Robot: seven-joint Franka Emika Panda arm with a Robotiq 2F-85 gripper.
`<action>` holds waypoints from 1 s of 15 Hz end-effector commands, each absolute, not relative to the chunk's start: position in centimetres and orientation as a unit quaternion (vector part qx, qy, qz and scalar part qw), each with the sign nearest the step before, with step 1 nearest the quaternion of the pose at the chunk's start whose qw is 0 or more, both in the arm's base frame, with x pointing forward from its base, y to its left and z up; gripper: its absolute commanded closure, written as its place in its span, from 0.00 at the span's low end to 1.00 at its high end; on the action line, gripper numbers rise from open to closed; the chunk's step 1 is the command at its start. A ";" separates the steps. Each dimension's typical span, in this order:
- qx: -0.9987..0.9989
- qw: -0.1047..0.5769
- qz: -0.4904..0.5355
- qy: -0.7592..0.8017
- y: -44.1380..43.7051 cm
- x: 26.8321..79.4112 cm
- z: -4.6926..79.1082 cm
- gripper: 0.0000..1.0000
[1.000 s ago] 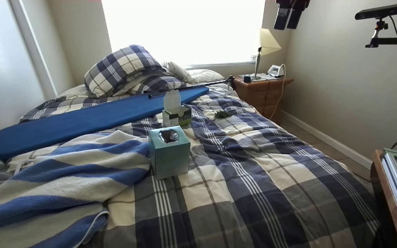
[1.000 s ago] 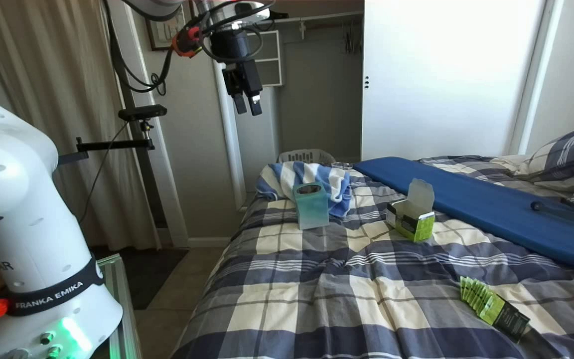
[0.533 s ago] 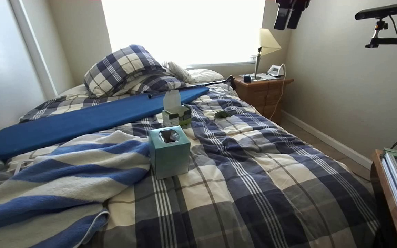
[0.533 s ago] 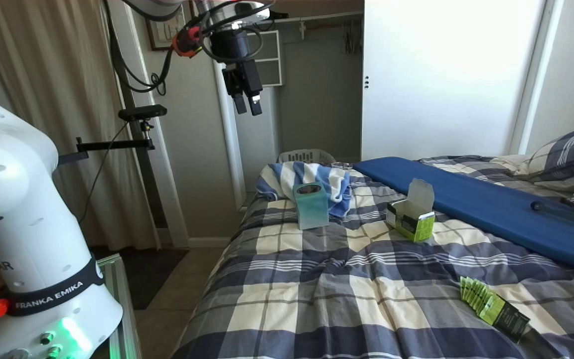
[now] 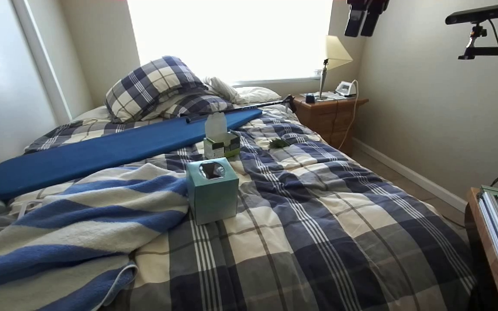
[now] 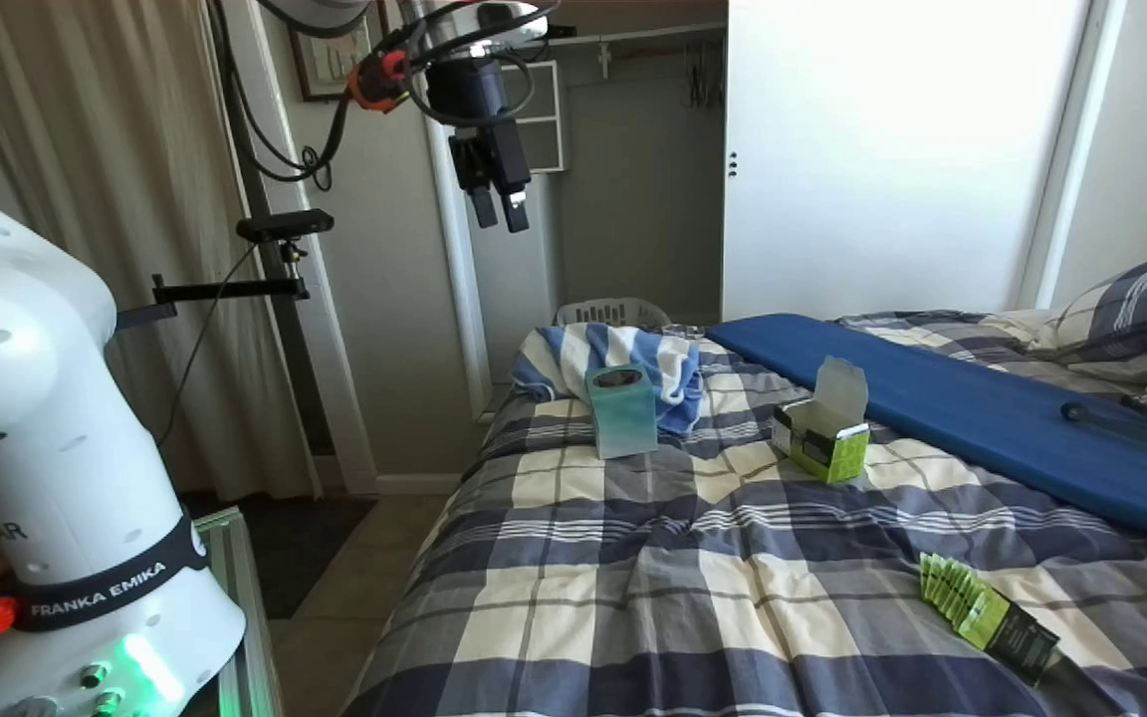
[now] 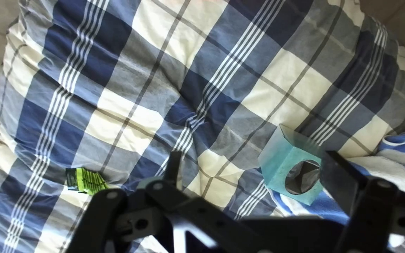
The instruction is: Put the green sachets in the green box
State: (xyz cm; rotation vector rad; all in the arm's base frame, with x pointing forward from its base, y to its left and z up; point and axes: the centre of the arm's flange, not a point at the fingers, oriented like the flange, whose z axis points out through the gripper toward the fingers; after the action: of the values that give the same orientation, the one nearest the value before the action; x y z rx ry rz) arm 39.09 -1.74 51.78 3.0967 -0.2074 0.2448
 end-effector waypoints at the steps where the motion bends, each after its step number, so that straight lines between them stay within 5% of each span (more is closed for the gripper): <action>1: 0.995 -0.003 0.044 -0.087 -10.0 42.6 51.9 0.00; 7: 0.989 0.052 0.029 -0.136 -21.7 47.4 46.0 0.00; 15: 0.977 0.173 0.089 -0.093 -23.1 57.9 31.1 0.00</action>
State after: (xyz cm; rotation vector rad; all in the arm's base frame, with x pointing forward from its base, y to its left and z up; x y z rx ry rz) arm 53.42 -21.06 35.20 2.8644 -0.2578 0.1850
